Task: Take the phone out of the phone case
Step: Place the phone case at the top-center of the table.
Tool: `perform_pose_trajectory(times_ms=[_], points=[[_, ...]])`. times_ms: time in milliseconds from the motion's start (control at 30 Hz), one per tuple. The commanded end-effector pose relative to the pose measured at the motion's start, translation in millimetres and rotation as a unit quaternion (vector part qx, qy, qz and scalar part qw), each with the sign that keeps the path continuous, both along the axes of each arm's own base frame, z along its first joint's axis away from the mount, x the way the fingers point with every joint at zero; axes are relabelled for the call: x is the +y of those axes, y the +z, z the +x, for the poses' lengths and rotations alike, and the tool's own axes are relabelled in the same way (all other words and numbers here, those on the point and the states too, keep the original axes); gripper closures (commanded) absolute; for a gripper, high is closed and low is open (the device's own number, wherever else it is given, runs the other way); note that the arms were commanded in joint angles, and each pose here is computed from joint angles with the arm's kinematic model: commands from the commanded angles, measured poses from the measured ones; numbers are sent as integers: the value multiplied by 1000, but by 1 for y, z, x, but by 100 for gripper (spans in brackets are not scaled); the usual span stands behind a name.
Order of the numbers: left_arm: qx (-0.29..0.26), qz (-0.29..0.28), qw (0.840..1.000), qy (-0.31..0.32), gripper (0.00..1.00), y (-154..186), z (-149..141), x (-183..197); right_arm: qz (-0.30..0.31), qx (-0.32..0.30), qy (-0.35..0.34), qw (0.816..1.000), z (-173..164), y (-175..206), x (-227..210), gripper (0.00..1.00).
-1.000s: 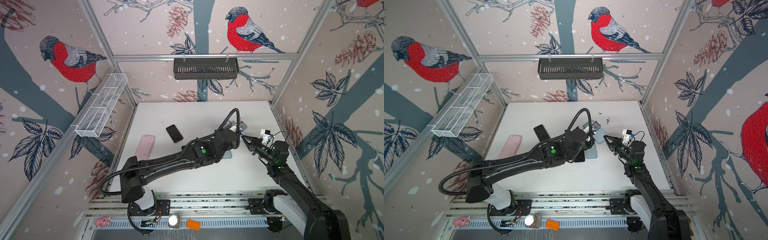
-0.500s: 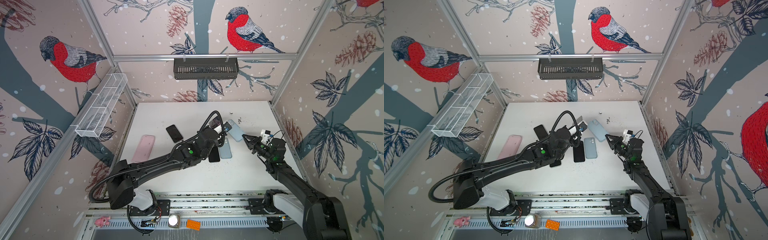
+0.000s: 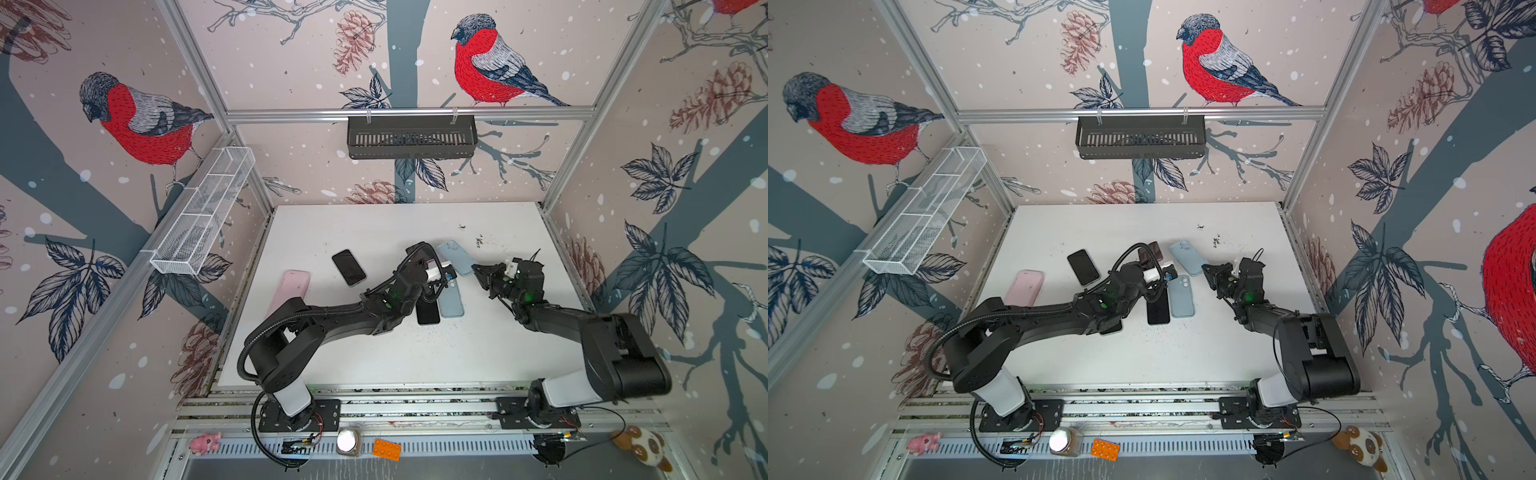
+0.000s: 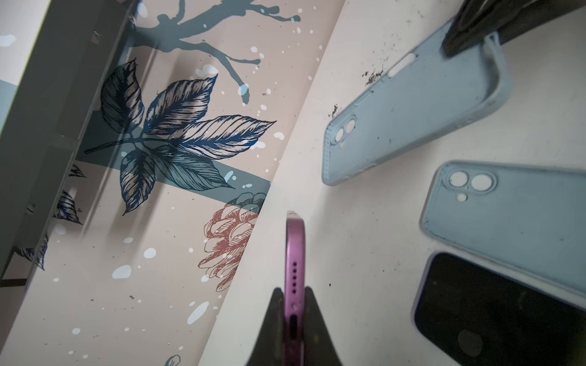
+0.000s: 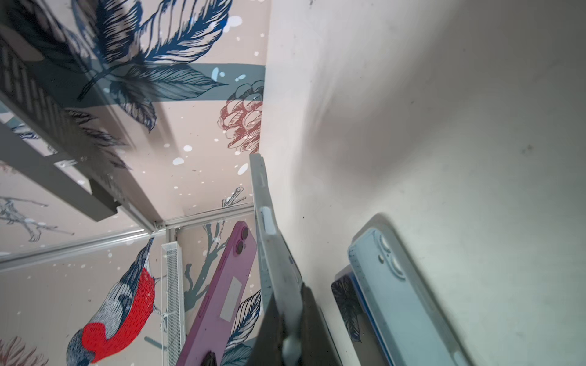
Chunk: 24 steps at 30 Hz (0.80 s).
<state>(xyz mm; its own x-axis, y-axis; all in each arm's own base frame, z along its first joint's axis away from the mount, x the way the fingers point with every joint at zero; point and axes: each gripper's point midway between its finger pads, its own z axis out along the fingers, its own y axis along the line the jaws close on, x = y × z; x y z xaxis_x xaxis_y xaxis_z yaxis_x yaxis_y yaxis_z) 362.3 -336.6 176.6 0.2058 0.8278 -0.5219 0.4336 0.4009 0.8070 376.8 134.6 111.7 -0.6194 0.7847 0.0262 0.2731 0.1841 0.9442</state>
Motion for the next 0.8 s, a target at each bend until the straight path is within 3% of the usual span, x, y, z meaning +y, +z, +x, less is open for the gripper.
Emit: perform_pose_trajectory(times_ms=[0, 433, 767], points=[[-57, -29, 998, -30, 100, 25, 12, -12, 25, -22, -18, 999, 21, 10, 6, 99], [-28, 30, 998, -45, 100, -33, 39, -15, 22, 39, -58, 997, 58, -34, 18, 97], [-28, 62, 996, -61, 100, -58, 39, -17, 27, 52, -77, 995, 70, -45, 28, 93]])
